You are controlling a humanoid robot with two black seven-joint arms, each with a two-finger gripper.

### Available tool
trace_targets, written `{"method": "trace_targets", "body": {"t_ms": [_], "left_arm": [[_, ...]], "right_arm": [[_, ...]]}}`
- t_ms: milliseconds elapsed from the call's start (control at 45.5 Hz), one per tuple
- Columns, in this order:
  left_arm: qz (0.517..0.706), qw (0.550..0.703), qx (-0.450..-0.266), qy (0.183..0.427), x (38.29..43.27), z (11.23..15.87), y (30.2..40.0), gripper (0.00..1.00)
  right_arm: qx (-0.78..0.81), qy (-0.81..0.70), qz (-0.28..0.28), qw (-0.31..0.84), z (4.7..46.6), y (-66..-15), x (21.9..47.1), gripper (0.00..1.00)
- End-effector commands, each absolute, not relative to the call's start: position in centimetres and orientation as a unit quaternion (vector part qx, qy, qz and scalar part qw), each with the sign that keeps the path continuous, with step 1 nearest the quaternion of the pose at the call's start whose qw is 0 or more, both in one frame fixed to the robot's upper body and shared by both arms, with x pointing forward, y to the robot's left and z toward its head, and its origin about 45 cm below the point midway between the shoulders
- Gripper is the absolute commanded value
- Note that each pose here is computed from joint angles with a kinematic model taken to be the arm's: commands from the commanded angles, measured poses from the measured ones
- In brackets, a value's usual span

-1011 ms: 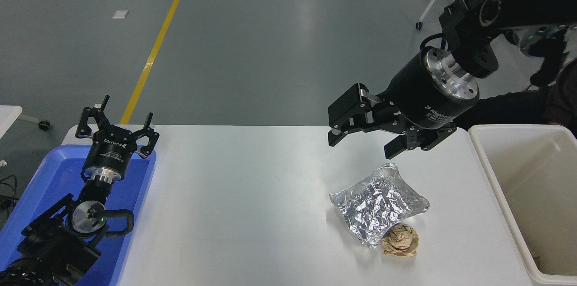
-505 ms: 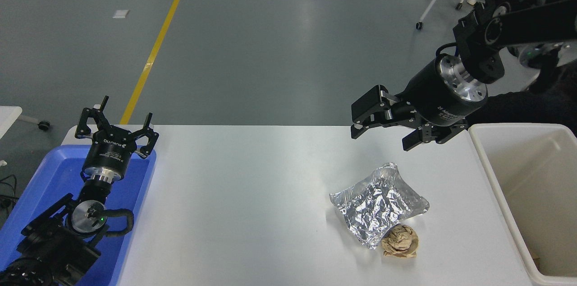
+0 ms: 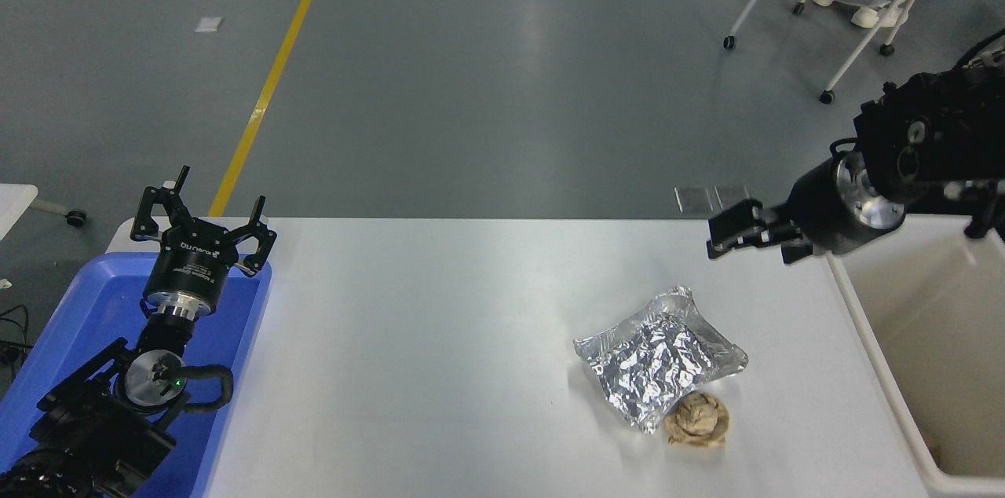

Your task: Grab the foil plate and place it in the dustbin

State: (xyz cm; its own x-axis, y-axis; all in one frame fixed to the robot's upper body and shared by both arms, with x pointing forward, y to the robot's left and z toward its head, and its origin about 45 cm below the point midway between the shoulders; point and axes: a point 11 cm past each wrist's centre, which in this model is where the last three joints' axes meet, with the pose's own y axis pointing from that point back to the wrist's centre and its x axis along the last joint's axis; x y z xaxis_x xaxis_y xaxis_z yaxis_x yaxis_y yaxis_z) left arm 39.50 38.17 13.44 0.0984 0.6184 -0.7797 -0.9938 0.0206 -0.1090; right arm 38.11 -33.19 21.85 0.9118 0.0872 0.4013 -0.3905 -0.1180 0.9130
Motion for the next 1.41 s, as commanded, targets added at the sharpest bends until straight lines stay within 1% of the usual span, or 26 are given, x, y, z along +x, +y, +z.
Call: {"method": "trace_targets", "body": {"t_ms": [0,88,198,264,308,330,440,462,505,527,549,637,659,681,945,967,1033,1055,1121,1209,1253,1297,1385], "left_arm": [[0.612,0.659,-0.339,0.276,39.53,13.48,38.15,1.00],[0.611,0.660,-0.339,0.277,39.53,13.47,38.14,1.00],[0.611,0.660,-0.338,0.277,39.53,13.45,38.12,1.00],[0.610,0.661,-0.339,0.276,39.60,13.54,38.06,1.00],[0.611,0.660,-0.338,0.277,39.53,13.45,38.12,1.00],[0.610,0.661,-0.339,0.276,39.59,13.54,38.06,1.00],[0.611,0.660,-0.338,0.277,39.53,13.45,38.12,1.00],[0.610,0.661,-0.339,0.276,39.59,13.54,38.06,1.00],[0.611,0.660,-0.338,0.277,39.52,13.43,38.09,1.00],[0.611,0.660,-0.338,0.277,39.52,13.43,38.09,1.00],[0.610,0.661,-0.339,0.276,39.59,13.54,38.06,1.00],[0.610,0.661,-0.339,0.276,39.60,13.54,38.06,1.00],[0.611,0.660,-0.338,0.277,39.52,13.43,38.09,1.00],[0.610,0.661,-0.339,0.276,39.59,13.54,38.06,1.00],[0.610,0.661,-0.339,0.276,39.59,13.53,38.03,1.00],[0.611,0.661,-0.337,0.277,39.57,13.48,38.05,1.00],[0.609,0.662,-0.338,0.277,39.58,13.52,38.00,1.00],[0.610,0.661,-0.337,0.277,39.57,13.47,38.04,1.00],[0.610,0.661,-0.338,0.277,39.58,13.50,38.01,1.00],[0.610,0.661,-0.338,0.277,39.58,13.50,38.02,1.00],[0.610,0.662,-0.337,0.277,39.58,13.49,38.00,1.00],[0.610,0.661,-0.338,0.277,39.58,13.50,38.02,1.00],[0.610,0.662,-0.337,0.277,39.58,13.49,38.00,1.00]], "right_arm": [[0.704,-0.105,0.241,0.660,14.2,-35.0,37.9,1.00],[0.703,-0.118,0.255,0.653,12.4,-34.7,38.1,1.00],[0.698,-0.132,0.255,0.656,11.1,-35.5,38.1,1.00],[0.697,-0.136,0.260,0.654,10.5,-35.2,38.3,1.00],[0.698,-0.138,0.260,0.653,9.9,-35.0,38.2,1.00],[0.698,-0.138,0.259,0.654,9.6,-35.0,38.1,1.00],[0.692,-0.136,0.260,0.659,8.7,-35.3,37.8,1.00],[0.693,-0.135,0.260,0.659,8.4,-35.3,37.7,1.00],[0.694,-0.136,0.258,0.658,8.1,-35.2,37.5,1.00],[0.696,-0.137,0.257,0.657,8.1,-35.1,37.5,1.00],[0.697,-0.139,0.257,0.655,8.1,-35.0,37.5,1.00],[0.702,-0.149,0.252,0.650,7.7,-34.7,37.3,1.00],[0.702,-0.150,0.249,0.650,7.5,-34.6,37.2,1.00],[0.703,-0.150,0.249,0.650,7.5,-34.5,37.2,1.00],[0.715,-0.161,0.244,0.636,7.3,-33.3,37.3,0.98],[0.716,-0.163,0.243,0.634,7.3,-33.2,37.3,0.98],[0.720,-0.162,0.239,0.631,6.8,-32.8,37.0,0.97],[0.722,-0.161,0.237,0.630,6.6,-32.7,36.8,0.97],[0.726,-0.162,0.231,0.627,6.1,-32.4,36.4,0.94],[0.728,-0.161,0.225,0.628,5.5,-32.5,35.9,0.93],[0.725,-0.161,0.227,0.630,5.4,-32.7,35.9,0.90],[0.721,-0.162,0.228,0.634,5.2,-33.0,35.9,0.89],[0.709,-0.168,0.228,0.646,5.2,-33.5,36.1,0.80]]}}
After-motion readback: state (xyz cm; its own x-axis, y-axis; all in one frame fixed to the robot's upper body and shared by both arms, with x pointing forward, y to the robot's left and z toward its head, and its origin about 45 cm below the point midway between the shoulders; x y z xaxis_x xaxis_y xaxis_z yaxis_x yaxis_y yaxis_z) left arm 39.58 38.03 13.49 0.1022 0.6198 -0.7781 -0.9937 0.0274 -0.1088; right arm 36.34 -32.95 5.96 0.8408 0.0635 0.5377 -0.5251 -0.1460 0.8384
